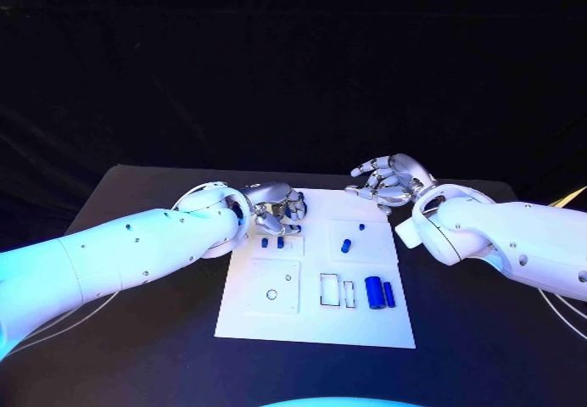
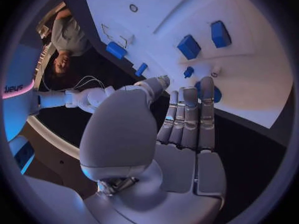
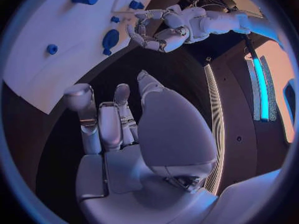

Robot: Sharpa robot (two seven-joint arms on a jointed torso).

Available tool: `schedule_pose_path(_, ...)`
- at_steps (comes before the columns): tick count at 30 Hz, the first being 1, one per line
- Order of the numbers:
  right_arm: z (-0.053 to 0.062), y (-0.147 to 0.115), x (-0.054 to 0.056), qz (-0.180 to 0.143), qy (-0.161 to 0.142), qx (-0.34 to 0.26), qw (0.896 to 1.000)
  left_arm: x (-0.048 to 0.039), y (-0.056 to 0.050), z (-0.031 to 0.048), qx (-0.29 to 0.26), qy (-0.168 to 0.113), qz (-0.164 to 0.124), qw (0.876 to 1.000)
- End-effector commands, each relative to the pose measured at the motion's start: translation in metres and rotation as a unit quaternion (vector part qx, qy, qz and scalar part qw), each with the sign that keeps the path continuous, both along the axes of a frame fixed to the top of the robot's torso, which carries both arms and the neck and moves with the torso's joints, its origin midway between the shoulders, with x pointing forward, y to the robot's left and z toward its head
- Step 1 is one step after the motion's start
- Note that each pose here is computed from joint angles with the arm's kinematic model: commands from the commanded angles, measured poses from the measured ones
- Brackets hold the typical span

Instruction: Assemble the parts on the task board

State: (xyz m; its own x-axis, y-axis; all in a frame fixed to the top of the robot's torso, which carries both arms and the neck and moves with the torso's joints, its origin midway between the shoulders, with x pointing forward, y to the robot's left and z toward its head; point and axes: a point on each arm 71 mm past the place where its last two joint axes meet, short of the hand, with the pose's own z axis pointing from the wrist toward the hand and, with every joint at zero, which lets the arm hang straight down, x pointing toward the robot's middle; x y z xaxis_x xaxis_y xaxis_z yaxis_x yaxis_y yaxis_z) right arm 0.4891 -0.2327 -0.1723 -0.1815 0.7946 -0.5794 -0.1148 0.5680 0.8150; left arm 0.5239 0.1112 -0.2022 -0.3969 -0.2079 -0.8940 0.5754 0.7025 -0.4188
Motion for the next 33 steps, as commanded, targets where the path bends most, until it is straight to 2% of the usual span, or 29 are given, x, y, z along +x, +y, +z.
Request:
schedule_pose_path(1, 0.001, 0.001, 0.000, 0.003, -0.007, 0.001, 1.000, 0.0017, -0.006, -0.0034, 0.015, -0.005, -0.004, 1.000)
schedule_pose_path(12, 0.001, 0.003, 0.000, 0.005, -0.010, 0.003, 1.000, 0.0077, -0.016, -0.0103, 0.045, 0.001, 0.002, 0.999)
schedule_pose_path(33, 0.001, 0.005, 0.000, 0.008, -0.008, 0.003, 1.000, 0.0140, -0.020, -0.0139, 0.065, 0.007, 0.020, 0.998)
